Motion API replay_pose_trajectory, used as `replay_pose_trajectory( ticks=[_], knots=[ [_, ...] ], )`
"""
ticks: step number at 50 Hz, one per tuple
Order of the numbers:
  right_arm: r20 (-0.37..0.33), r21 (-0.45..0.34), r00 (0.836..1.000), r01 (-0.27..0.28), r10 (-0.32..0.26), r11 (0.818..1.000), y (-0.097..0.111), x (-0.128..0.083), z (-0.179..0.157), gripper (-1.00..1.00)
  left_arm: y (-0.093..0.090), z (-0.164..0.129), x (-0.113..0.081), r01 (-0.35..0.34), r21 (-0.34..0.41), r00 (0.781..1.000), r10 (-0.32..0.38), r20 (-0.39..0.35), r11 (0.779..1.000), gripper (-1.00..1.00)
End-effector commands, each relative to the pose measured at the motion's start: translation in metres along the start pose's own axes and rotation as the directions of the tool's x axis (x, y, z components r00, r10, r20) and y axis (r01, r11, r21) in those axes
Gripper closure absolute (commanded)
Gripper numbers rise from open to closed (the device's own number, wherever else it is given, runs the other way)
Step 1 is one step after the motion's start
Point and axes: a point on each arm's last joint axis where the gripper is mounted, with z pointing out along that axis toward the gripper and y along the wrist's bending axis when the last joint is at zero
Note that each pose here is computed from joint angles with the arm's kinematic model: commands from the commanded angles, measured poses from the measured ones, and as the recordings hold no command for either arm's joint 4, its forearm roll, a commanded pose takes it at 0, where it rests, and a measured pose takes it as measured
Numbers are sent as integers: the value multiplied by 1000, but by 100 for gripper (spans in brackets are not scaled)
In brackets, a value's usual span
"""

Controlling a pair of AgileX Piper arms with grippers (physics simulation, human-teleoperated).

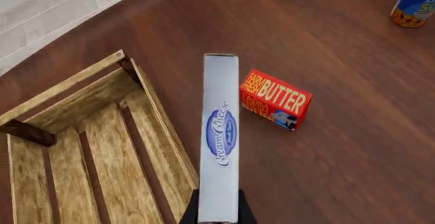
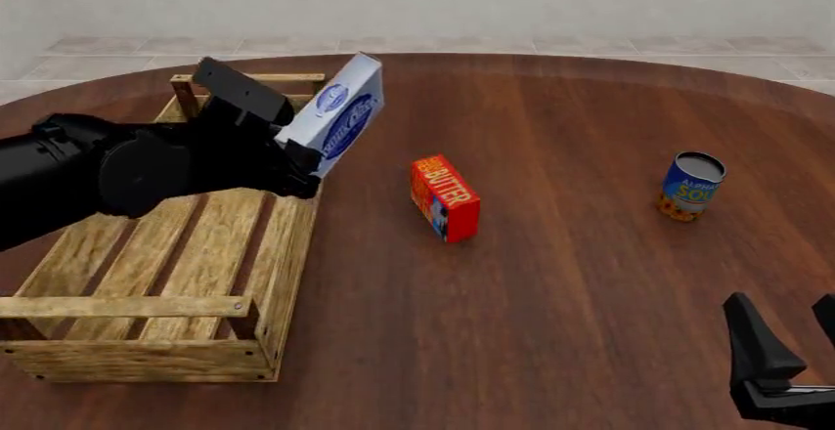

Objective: Pick up the cream cheese and put it in the tray.

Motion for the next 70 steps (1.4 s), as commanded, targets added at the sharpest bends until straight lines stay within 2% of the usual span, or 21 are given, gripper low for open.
replay_pose_trajectory(
  ticks=[1, 30, 39, 46, 51, 53, 54, 70],
  knots=[
    [0, 0, 1000, 1, -1, 1000, 0, 0, 0, -100, 18, -11, -4, 29, -50, 999, -28, 21, 998, 100],
    [1, 2, 1000, 0, 0, 1000, 0, 0, 0, -100, 50, -26, 11, 64, -153, 998, -65, -2, 986, 100],
    [1, 2, 1000, -1, 1, 1000, 0, 0, 0, -100, 59, -28, 24, 88, -186, 996, -93, -16, 978, 100],
    [1, 2, 1000, -1, 1, 1000, 0, 0, 0, -100, 67, -22, 38, 74, -209, 995, -86, -49, 975, 100],
    [1, 2, 1000, -1, 1, 1000, 0, 0, 0, -100, 73, -23, 43, 91, -228, 992, -108, -62, 969, 100],
    [1, 1, 1000, -1, 1, 1000, 0, 0, 0, -100, 78, -19, 48, 125, -239, 986, -148, -80, 963, 100],
    [1, 1, 1000, -1, 1, 1000, 0, 0, 0, -100, 76, -21, 48, 115, -237, 988, -136, -75, 965, 100],
    [0, 1, 1000, -1, 1, 1000, 0, 0, 0, -100, 86, -15, 68, 144, -274, 979, -177, -100, 951, 100]
  ],
)
